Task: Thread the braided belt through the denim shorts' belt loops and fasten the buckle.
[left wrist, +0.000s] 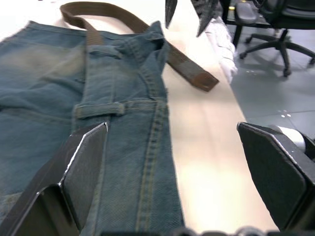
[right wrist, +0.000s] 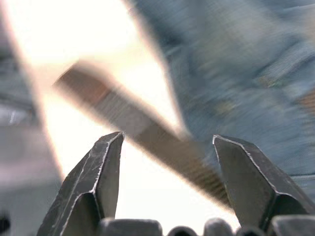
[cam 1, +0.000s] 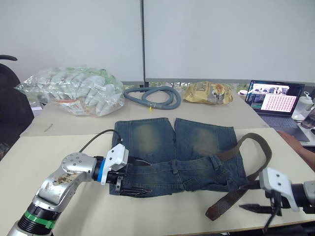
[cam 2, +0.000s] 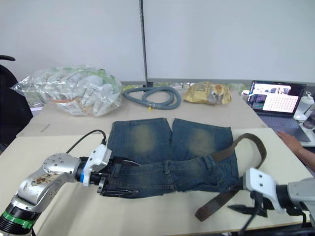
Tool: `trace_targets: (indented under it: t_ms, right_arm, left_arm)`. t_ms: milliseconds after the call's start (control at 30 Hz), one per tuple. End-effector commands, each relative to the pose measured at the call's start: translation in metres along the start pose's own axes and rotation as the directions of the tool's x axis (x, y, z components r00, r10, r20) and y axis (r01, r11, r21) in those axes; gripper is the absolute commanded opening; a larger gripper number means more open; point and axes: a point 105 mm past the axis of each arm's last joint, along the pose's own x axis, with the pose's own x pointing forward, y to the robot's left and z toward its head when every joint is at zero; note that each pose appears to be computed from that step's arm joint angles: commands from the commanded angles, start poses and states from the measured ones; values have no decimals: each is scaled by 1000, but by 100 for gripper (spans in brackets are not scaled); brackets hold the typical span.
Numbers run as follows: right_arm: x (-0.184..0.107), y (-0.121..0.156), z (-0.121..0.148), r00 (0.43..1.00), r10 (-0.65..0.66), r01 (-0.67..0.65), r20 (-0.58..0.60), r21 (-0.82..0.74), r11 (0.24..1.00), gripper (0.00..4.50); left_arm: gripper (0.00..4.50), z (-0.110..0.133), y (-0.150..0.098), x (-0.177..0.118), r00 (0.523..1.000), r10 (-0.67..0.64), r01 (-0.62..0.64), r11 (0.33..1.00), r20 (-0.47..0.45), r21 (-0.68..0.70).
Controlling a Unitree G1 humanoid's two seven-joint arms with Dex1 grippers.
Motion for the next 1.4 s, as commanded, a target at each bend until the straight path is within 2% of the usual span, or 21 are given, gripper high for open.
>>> trace_targets:
  t_ms: [33,167,267,367,567,600,733,800,900,967,1067,1133,1333,1400]
  right_arm:
    - [13,3,5,999,39,-39,1,-117,992,322]
    - [26,1,-1,998,50,-53,-23,-147,988,322]
    - [33,-11,-8,998,4,-15,-61,-179,984,322]
    - [39,-20,-5,999,-36,32,-27,-142,989,244]
    - [32,-16,0,1000,-26,26,6,-93,995,26]
    - [29,-16,0,1000,-29,30,7,-87,996,4]
    - [12,-16,9,995,-63,61,75,30,998,4]
    - [3,-17,24,981,-92,70,169,130,989,4]
    - [-11,-29,60,942,-146,96,301,175,980,4]
    - [-12,-34,74,929,-157,106,334,164,981,4]
    - [-8,-36,86,933,-118,80,341,123,989,4]
    - [-5,-35,90,939,-88,62,332,89,994,4]
    - [2,-36,95,963,5,6,269,-42,999,4]
    - [3,-36,94,968,25,-7,250,-73,997,0]
  left_arm:
    - [450,11,-4,2,1000,-24,23,998,11,60]
    - [450,11,-6,1,1000,-29,29,998,4,58]
    - [450,12,-7,2,999,-32,32,998,5,57]
    - [450,13,-7,4,999,-32,32,998,6,63]
    - [450,14,-7,5,999,-32,31,997,16,64]
    - [450,14,-7,6,999,-33,32,997,18,63]
    - [450,14,-5,8,999,-37,35,997,29,64]
    - [450,15,-4,10,999,-36,33,997,41,64]
    - [450,22,0,24,988,-47,47,999,147,5]
    - [450,29,3,36,973,-46,55,998,225,-36]
    - [450,47,9,54,936,-32,74,992,351,-106]
    - [450,53,10,64,918,-39,99,986,395,-133]
    - [450,60,20,93,900,-77,133,986,429,-100]
    - [393,62,21,96,894,-94,146,985,437,-86]
